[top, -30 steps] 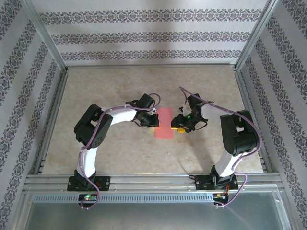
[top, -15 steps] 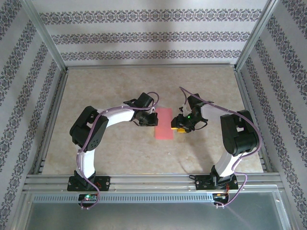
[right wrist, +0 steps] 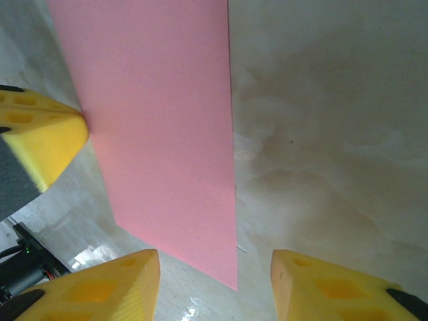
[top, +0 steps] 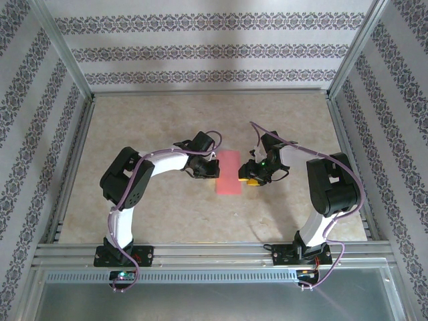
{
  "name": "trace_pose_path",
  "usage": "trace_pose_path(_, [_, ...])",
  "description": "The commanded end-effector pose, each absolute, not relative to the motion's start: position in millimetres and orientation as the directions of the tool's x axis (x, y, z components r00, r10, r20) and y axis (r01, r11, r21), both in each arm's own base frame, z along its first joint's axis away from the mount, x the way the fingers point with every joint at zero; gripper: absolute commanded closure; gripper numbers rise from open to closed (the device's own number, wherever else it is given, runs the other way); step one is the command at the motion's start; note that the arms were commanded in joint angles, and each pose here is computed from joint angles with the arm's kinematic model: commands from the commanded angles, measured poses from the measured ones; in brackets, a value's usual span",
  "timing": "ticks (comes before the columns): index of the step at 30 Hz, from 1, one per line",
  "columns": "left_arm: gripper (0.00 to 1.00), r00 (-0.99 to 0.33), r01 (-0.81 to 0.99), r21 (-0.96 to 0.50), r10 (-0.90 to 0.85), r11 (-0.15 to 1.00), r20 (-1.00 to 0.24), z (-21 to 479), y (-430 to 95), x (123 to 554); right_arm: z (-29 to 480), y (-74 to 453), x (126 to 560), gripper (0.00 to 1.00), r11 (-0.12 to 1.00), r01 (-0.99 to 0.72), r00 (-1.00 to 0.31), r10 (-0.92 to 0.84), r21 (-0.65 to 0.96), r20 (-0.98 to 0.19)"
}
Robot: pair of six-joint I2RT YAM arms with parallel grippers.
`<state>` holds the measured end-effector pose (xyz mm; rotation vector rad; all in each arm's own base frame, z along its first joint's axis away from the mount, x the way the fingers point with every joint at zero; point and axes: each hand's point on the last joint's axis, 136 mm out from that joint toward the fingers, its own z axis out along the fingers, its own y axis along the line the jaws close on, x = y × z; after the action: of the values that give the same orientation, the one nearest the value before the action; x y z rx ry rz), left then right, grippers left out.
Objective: Fold a paper plane with a square sheet of paper (fold left side to right side)
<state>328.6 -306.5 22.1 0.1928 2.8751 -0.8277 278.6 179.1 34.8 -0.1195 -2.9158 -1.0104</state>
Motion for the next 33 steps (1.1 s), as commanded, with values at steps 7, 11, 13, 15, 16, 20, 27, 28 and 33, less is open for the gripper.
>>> trace_pose_path(7, [0.92, -0.989, 0.142, -0.492, 0.099, 0.859, -0.112, -3, -301, 306, 31, 184, 262, 0.51, 0.786, 0.107, -0.990, 0.027, 0.609, 0.140])
trace_pose_path(11, [0.92, -0.990, 0.134, -0.495, 0.091, 0.858, -0.109, -6, -301, 303, 28, 186, 256, 0.51, 0.789, 0.114, -0.987, 0.021, 0.604, 0.158])
trace_pose_path(13, [0.92, -0.990, 0.132, -0.496, 0.089, 0.858, -0.109, -7, -301, 303, 27, 188, 254, 0.51, 0.790, 0.113, -0.986, 0.015, 0.603, 0.165])
trace_pose_path(15, [0.92, -0.989, 0.136, -0.498, 0.092, 0.856, -0.112, -6, -303, 303, 26, 191, 251, 0.51, 0.789, 0.110, -0.985, 0.007, 0.605, 0.171])
trace_pose_path(16, [0.92, -0.989, 0.136, -0.498, 0.092, 0.856, -0.112, -6, -303, 304, 26, 192, 250, 0.51, 0.789, 0.112, -0.984, 0.006, 0.603, 0.176])
trace_pose_path(20, [0.92, -0.989, 0.139, -0.498, 0.097, 0.856, -0.111, -7, -304, 303, 22, 193, 246, 0.51, 0.791, 0.121, -0.981, 0.005, 0.599, 0.192])
trace_pose_path(27, [0.92, -0.988, 0.145, -0.496, 0.102, 0.856, -0.114, -5, -305, 304, 17, 192, 242, 0.51, 0.799, 0.130, -0.979, 0.008, 0.587, 0.205])
trace_pose_path(28, [0.92, -0.988, 0.146, -0.497, 0.102, 0.855, -0.114, -5, -305, 304, 16, 193, 242, 0.51, 0.796, 0.130, -0.979, 0.008, 0.590, 0.205])
trace_pose_path(33, [0.92, -0.988, 0.148, -0.497, 0.104, 0.855, -0.115, -4, -305, 305, 22, 201, 246, 0.51, 0.760, 0.135, -0.979, 0.005, 0.636, 0.202])
